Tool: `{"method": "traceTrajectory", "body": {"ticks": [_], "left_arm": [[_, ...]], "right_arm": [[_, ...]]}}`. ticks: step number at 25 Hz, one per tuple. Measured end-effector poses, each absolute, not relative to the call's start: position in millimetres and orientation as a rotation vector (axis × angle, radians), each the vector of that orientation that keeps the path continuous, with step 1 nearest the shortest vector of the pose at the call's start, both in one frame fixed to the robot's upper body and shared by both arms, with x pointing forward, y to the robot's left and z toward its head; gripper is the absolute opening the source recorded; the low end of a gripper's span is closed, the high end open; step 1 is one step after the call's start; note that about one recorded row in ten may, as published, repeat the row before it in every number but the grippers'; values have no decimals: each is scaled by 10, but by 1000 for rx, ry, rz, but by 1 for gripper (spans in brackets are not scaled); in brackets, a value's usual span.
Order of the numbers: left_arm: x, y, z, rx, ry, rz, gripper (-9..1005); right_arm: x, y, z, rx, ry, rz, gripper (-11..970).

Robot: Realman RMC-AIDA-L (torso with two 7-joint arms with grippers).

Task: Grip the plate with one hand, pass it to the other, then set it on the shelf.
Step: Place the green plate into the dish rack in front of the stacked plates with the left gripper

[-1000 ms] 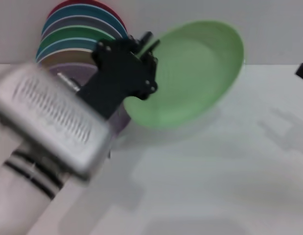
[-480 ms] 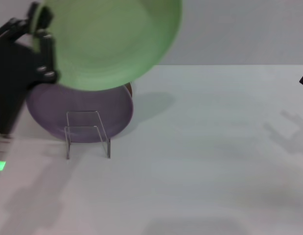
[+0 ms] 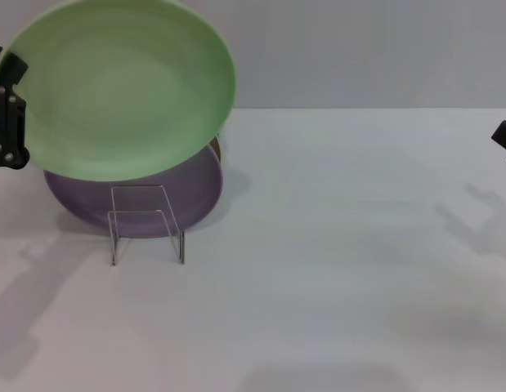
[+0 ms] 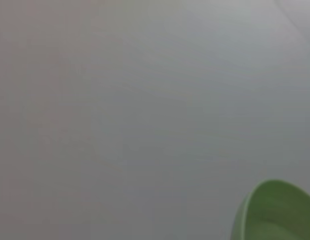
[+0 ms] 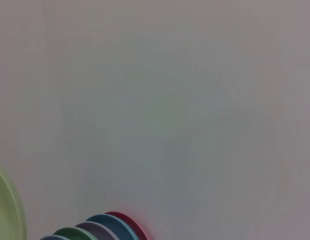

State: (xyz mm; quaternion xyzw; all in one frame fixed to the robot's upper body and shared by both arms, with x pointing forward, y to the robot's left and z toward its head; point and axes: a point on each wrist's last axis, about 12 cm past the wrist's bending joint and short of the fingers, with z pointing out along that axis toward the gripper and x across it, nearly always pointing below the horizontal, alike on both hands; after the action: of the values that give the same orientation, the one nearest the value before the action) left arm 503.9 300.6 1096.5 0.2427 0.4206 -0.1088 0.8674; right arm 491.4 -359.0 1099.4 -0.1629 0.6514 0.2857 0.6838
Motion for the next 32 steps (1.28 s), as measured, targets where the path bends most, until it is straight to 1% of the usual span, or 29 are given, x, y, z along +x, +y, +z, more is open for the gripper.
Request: {"method": "traceTrajectory", "body": {"ticks": [3,4,6,10,17,25,32], "left_arm": [[5062,3055,10966,553,883,-202,73],[5052,3049,10937,622,864,-113,73],[5044,3018,10909,670,857,-84,73],[5051,2998,10864,725,875,-75,72],[5027,3027,10831,732,895,-68,70],[5022,3059,10822,731,902,-43,116],[5103,3021,10805,821,904,-7,156]], "right_arm": [[4919,-3581,10993,-362,1456,647,748],[4918,-3570,10992,-365,1453,654,748],[4917,-3563,10990,-367,1453,657,748],[4913,-3556,10987,-368,1452,659,748],[4887,-3536,10995,-403,1432,659,748],[4885,-3523,10991,-408,1424,656,748],[4886,-3511,10989,-419,1417,654,748]]}}
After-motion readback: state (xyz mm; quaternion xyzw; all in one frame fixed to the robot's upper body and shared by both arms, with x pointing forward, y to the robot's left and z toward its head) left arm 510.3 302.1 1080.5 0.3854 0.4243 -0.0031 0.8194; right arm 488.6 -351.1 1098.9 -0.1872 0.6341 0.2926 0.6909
